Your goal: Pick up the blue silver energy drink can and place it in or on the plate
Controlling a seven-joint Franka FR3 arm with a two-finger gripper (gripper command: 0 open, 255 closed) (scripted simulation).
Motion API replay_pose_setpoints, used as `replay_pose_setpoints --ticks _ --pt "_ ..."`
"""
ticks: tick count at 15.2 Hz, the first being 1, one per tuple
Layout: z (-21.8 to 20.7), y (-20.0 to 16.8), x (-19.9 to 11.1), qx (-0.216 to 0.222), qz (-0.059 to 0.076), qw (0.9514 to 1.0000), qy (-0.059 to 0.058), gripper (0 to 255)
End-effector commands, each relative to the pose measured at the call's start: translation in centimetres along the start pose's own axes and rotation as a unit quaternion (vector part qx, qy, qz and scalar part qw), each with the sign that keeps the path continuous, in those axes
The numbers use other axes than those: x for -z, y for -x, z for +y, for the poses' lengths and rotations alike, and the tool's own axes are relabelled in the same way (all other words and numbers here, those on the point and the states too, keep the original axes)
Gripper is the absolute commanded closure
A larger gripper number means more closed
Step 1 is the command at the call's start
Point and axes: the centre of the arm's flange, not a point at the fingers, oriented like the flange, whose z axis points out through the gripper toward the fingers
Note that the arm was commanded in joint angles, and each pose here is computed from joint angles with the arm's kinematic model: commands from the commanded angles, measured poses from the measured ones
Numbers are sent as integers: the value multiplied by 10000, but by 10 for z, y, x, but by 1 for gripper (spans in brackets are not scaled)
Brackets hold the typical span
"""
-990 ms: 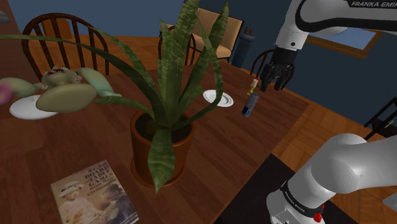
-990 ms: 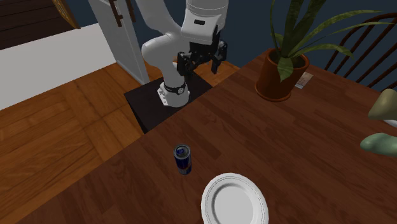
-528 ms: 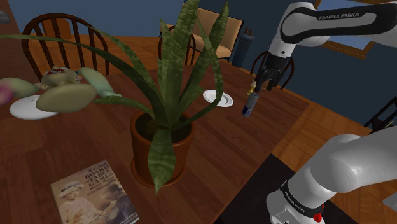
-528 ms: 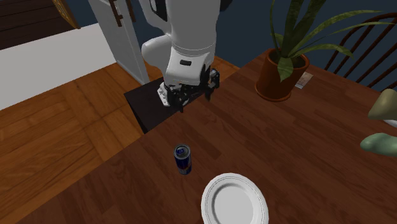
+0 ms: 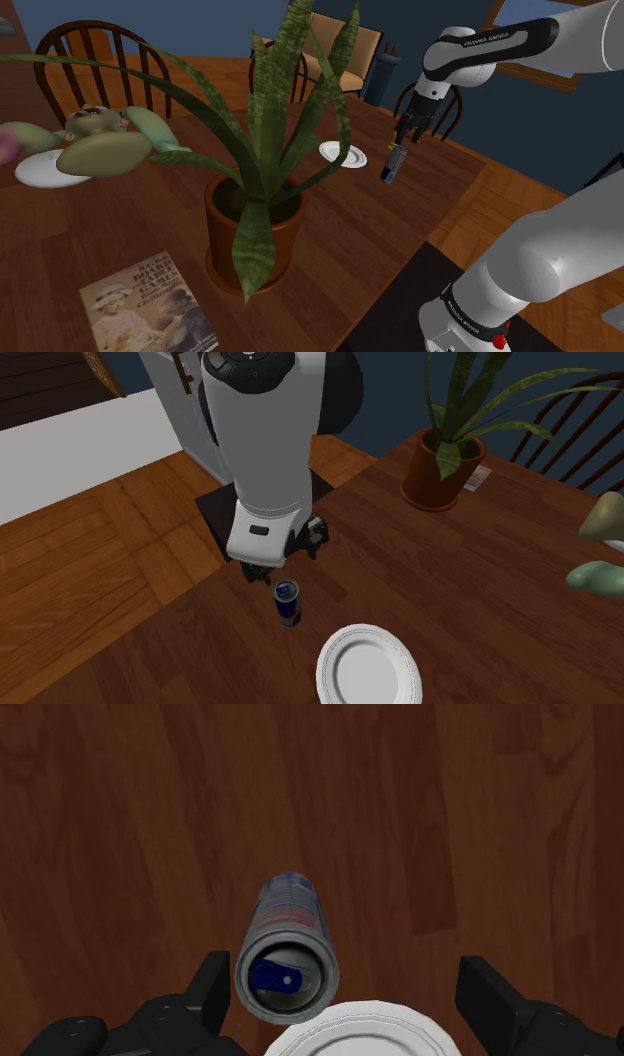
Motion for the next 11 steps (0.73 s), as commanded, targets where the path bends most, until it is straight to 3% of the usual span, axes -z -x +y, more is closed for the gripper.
replay_pose_setpoints --ticks 1,11 --pt "18 -17 -11 36 55 10000 -7 0" --pt "23 -23 -54 45 72 10000 -12 0"
